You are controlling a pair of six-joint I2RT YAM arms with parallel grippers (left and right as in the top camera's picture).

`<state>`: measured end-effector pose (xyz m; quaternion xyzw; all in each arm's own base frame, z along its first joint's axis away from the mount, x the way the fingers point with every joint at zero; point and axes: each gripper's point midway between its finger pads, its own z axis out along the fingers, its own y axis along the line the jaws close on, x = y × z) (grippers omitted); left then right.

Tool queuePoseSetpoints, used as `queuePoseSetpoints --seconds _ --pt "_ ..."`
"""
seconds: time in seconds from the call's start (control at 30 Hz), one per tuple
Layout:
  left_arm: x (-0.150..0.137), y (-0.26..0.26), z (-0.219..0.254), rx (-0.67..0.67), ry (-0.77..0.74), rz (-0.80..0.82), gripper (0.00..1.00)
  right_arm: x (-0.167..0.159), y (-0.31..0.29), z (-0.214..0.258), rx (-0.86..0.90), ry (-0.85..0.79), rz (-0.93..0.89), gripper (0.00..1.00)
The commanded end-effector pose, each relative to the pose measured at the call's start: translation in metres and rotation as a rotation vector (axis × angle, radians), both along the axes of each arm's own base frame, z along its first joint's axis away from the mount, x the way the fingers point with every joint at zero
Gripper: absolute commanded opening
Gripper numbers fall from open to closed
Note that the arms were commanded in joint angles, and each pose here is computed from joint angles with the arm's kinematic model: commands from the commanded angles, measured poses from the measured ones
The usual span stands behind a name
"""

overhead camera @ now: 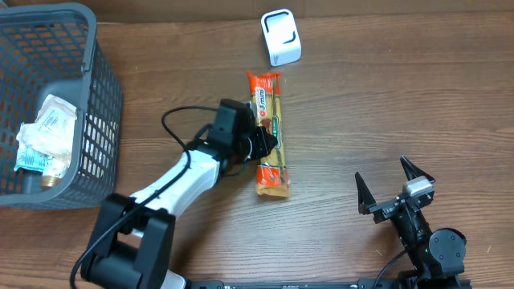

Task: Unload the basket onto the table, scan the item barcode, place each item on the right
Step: 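Lift the spaghetti pack out with the left gripper and place it mid-table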

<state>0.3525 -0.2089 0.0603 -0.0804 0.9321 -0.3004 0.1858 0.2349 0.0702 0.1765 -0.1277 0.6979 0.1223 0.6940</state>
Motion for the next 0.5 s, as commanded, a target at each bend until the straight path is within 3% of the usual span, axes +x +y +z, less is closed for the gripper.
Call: queuePoseSetpoints --seconds 0.0,0.07,0.13,0.23,0.47 --pt "0.002 -0.009 -0.008 -0.040 0.048 0.059 0.29 0.000 0.002 -0.002 0.004 -0.001 0.007 1.00" --pt "0.000 -0.011 -0.009 -0.046 0.053 0.047 0.64 0.000 0.002 -0.002 0.004 -0.002 0.007 1.00" --pt "0.002 -0.013 -0.001 -0.062 0.026 0.005 0.88 0.000 0.002 -0.002 0.004 -0.001 0.007 1.00" --pt "0.009 -0.020 0.031 -0.128 -0.065 -0.116 1.00 0.000 0.002 -0.002 0.004 -0.002 0.007 1.00" --pt "0.040 0.026 0.146 -0.074 -0.281 -0.115 1.00 0.000 0.002 -0.002 0.004 -0.001 0.007 1.00"
